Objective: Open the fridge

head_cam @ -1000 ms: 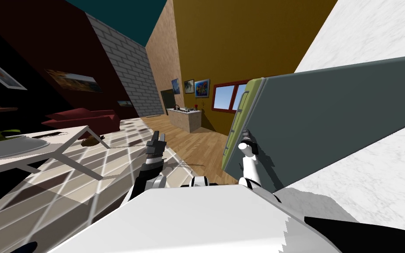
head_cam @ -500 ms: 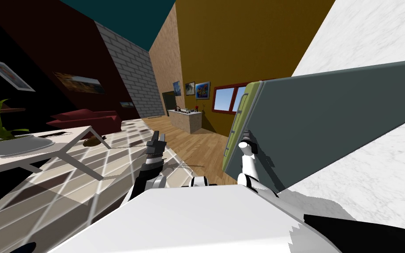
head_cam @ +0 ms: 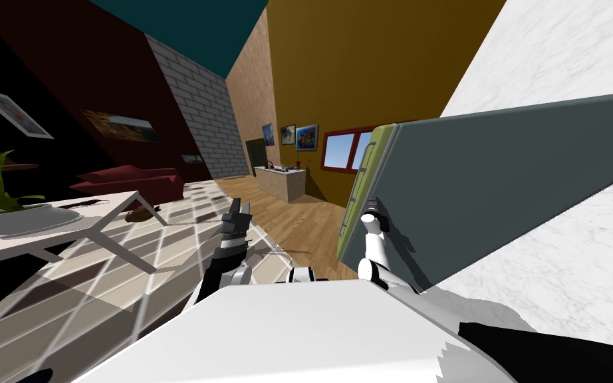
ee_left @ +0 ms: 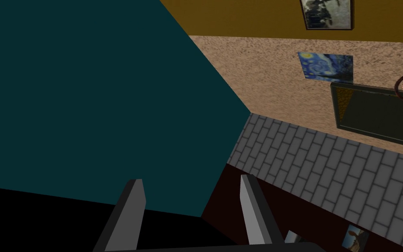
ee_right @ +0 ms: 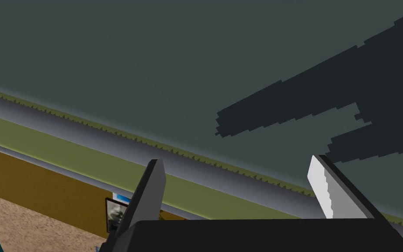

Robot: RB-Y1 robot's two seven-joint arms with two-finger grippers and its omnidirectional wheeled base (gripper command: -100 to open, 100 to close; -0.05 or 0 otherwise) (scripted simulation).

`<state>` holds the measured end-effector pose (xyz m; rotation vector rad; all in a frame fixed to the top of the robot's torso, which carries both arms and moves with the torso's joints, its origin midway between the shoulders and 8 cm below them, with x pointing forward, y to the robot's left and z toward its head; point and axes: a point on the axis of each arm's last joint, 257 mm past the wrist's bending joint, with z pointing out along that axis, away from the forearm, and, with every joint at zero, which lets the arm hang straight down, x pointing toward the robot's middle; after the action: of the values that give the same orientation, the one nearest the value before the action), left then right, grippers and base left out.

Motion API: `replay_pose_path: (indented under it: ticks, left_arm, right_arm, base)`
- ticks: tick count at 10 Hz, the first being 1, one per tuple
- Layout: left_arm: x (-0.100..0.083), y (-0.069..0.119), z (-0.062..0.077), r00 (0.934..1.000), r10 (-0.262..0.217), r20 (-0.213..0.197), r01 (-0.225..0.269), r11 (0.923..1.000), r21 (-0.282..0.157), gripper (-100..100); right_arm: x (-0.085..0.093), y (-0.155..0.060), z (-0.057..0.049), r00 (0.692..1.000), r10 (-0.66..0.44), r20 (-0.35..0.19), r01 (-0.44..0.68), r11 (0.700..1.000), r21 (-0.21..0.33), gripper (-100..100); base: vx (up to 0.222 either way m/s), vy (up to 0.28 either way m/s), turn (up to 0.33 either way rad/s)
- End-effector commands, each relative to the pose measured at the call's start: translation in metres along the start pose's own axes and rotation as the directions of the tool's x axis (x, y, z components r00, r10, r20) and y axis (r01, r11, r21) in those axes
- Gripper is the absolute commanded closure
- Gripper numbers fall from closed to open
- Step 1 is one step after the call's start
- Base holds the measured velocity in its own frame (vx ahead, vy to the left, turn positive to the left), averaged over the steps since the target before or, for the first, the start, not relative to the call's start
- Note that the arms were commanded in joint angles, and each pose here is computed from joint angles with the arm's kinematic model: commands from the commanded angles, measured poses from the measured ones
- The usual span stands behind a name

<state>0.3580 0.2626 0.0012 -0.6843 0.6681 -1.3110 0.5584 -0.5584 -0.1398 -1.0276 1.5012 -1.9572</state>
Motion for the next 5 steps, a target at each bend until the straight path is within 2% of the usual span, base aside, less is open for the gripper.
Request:
replay_pose_path:
  ticks: [1, 3, 4, 5]
  left_arm:
    - [0.0, 0.0, 0.0, 1.0, 0.0, 0.0, 0.0, 1.0, 0.0, 0]
    - [0.0, 0.0, 0.0, 1.0, 0.0, 0.0, 0.0, 1.0, 0.0, 0]
    - [0.0, 0.0, 0.0, 1.0, 0.0, 0.0, 0.0, 1.0, 0.0, 0]
    - [0.0, 0.0, 0.0, 1.0, 0.0, 0.0, 0.0, 1.0, 0.0, 0]
  right_arm:
    - [-0.0258, 0.0156, -0.0029, 0.989, 0.142, 0.035, -0.14, 0.989, -0.054, -100]
    - [-0.0258, 0.0156, -0.0029, 0.989, 0.143, 0.035, -0.141, 0.989, -0.054, -100]
    - [-0.027, 0.0183, -0.0009, 0.981, 0.191, 0.031, -0.189, 0.98, -0.066, -100]
    - [-0.027, 0.0183, -0.0009, 0.981, 0.191, 0.031, -0.189, 0.98, -0.066, -100]
  base:
    - [-0.005, 0.004, 0.018]
    - [0.001, 0.0, 0.022]
    - [0.009, 0.01, 0.004]
    - [-0.001, 0.017, 0.024]
